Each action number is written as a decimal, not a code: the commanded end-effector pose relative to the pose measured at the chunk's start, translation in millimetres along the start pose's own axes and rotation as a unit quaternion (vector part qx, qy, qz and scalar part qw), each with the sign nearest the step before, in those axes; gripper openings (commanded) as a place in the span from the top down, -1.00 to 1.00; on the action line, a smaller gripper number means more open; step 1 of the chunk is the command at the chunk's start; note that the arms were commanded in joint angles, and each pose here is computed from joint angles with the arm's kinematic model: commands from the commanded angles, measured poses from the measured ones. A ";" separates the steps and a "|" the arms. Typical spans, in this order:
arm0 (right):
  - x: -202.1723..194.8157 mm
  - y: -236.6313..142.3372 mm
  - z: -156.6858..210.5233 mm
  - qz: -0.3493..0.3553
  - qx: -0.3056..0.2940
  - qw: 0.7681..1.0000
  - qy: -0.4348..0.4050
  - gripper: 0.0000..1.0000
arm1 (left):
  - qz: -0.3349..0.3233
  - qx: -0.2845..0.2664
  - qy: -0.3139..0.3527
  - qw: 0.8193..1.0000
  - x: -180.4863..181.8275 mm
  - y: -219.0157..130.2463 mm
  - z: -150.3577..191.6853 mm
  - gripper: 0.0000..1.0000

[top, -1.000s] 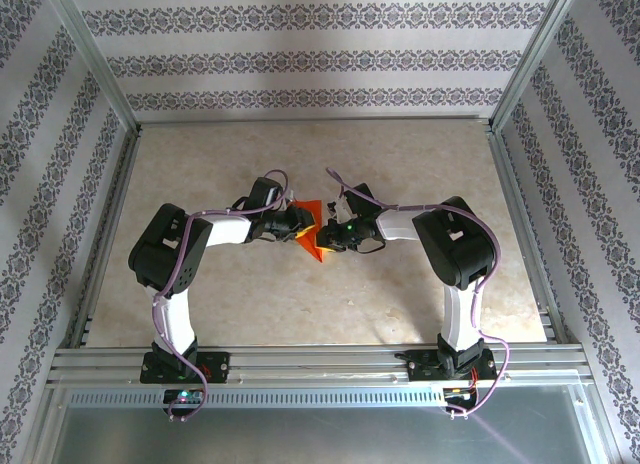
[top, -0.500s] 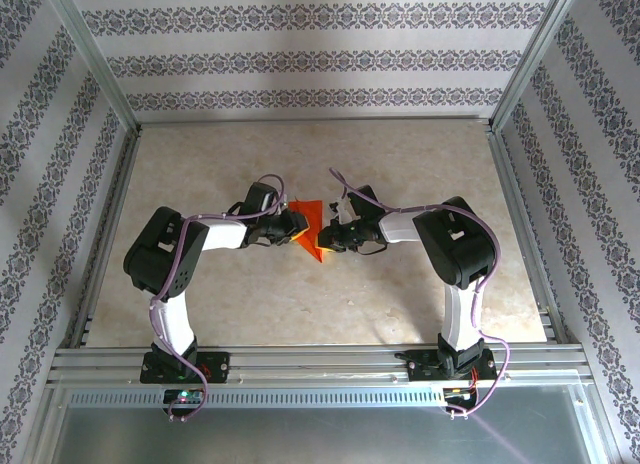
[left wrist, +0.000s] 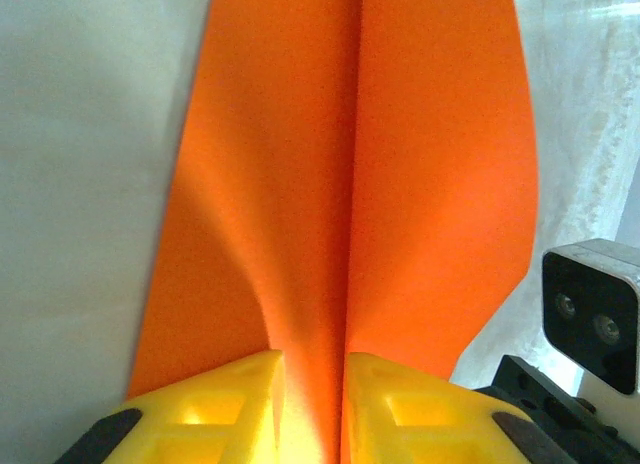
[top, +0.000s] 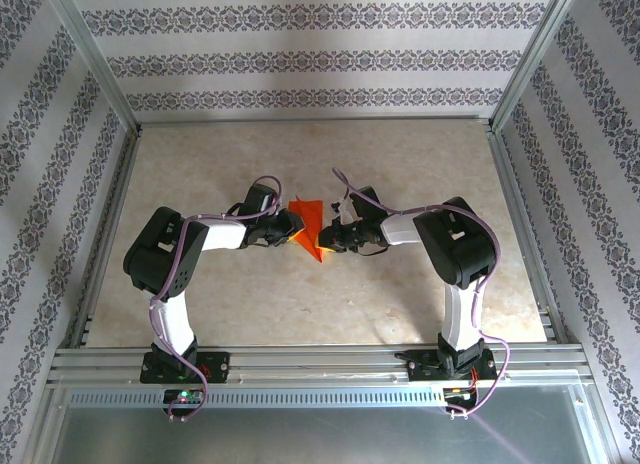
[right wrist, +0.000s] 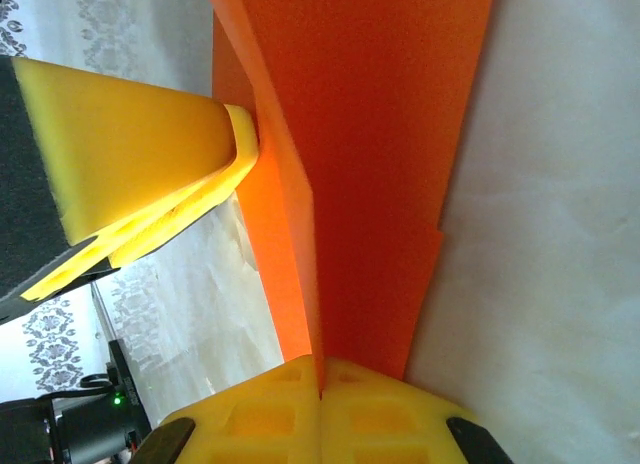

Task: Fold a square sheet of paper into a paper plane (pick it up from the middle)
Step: Fourth fold the wing at the center of the table.

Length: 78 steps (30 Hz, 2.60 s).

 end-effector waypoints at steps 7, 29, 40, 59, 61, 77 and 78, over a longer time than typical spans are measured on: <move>-31.8 -7.5 8.5 0.058 -0.013 0.998 0.034 0.89 | -0.031 -0.003 -0.029 0.999 18.7 1.9 -1.7 0.58; -15.4 -11.2 2.7 0.048 -0.015 0.998 0.026 0.91 | -0.029 -0.006 -0.045 0.999 18.0 -3.7 1.6 0.59; 9.5 -14.2 -12.0 0.022 -0.021 1.000 0.002 0.90 | -0.026 -0.003 -0.047 0.999 17.0 -4.0 2.6 0.60; -5.0 -3.3 1.5 0.110 0.017 0.993 -0.045 0.66 | -0.026 -0.002 -0.060 0.998 21.1 -6.7 6.0 0.61; -2.9 -4.6 0.8 0.121 0.015 0.991 -0.057 0.65 | -0.028 -0.001 -0.061 0.998 21.6 -6.8 6.5 0.61; 18.5 1.5 -5.9 0.050 0.012 0.996 -0.070 0.93 | -0.028 -0.003 -0.065 0.997 22.5 -9.2 7.5 0.61; 17.7 1.6 -5.1 0.040 0.011 0.997 -0.063 0.93 | -0.027 -0.005 -0.065 0.997 22.5 -10.2 7.2 0.61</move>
Point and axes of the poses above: each hand's point on the last joint's axis, 136 mm out from that joint toward the fingers, its own y axis out along the fingers, its own x axis along the line the jaws close on, z = x × y, the point moved 1 cm from there along -y, back along the fingers, and after that the axes turned 11 degrees about -y, right-handed, at the moved point
